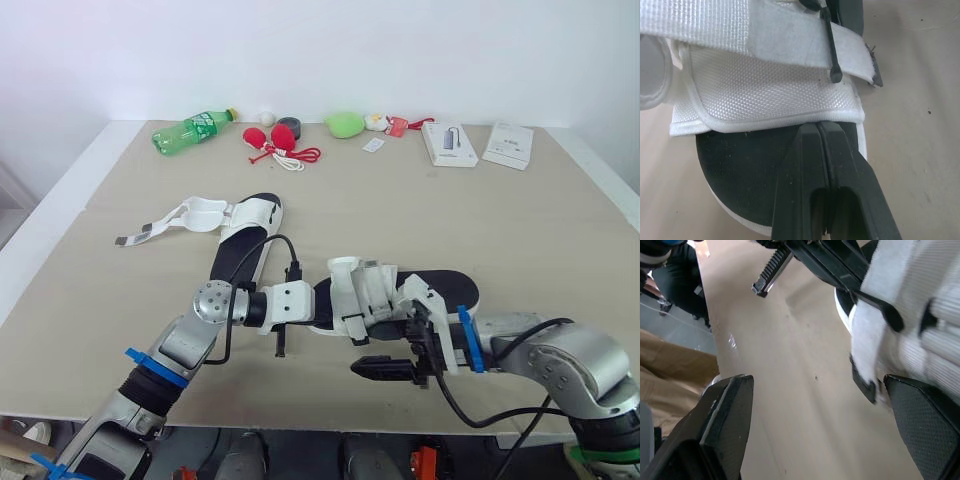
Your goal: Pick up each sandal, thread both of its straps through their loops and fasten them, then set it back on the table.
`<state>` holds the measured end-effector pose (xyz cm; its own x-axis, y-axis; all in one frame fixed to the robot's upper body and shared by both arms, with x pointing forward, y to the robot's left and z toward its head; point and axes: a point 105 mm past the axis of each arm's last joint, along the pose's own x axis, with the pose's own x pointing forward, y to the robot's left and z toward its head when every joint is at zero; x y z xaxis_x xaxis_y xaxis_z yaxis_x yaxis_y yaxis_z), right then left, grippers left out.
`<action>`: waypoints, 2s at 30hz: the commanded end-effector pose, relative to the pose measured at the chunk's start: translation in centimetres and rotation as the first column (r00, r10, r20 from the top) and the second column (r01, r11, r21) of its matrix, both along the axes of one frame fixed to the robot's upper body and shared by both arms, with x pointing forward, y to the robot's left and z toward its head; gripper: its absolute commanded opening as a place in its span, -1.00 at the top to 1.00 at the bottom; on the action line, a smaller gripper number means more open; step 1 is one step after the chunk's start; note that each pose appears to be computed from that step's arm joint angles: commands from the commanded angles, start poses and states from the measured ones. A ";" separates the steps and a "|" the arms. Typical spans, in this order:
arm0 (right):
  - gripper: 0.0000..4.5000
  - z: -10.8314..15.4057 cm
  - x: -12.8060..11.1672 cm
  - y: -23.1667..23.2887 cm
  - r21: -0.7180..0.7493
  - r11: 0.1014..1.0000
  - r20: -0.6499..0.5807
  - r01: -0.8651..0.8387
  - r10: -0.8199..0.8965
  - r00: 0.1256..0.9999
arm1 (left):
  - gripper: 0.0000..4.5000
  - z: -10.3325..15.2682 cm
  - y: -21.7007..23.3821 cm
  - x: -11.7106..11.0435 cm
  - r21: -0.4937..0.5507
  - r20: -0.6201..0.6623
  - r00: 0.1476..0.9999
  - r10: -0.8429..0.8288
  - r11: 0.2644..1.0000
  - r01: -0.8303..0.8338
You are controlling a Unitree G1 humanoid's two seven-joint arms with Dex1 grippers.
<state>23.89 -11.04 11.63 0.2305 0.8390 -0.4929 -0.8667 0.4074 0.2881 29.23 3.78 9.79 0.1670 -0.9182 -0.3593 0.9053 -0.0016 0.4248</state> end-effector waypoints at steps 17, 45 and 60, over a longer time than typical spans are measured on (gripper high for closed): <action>0.97 -0.3 0.6 -0.2 0.030 0.996 -0.026 0.082 -0.082 0.996 | 1.00 -3.3 0.7 1.2 0.096 -0.026 0.997 0.075 0.993 -0.073; -0.30 0.4 -4.3 -2.0 -0.167 0.974 0.014 -0.156 0.160 0.987 | 1.00 -3.8 0.3 0.5 0.101 -0.047 0.998 0.052 0.994 -0.047; -0.96 5.0 -0.4 -1.7 -0.679 0.658 0.719 -0.325 0.686 -0.114 | 1.00 -4.0 0.5 0.5 0.106 -0.052 0.997 0.061 0.993 -0.055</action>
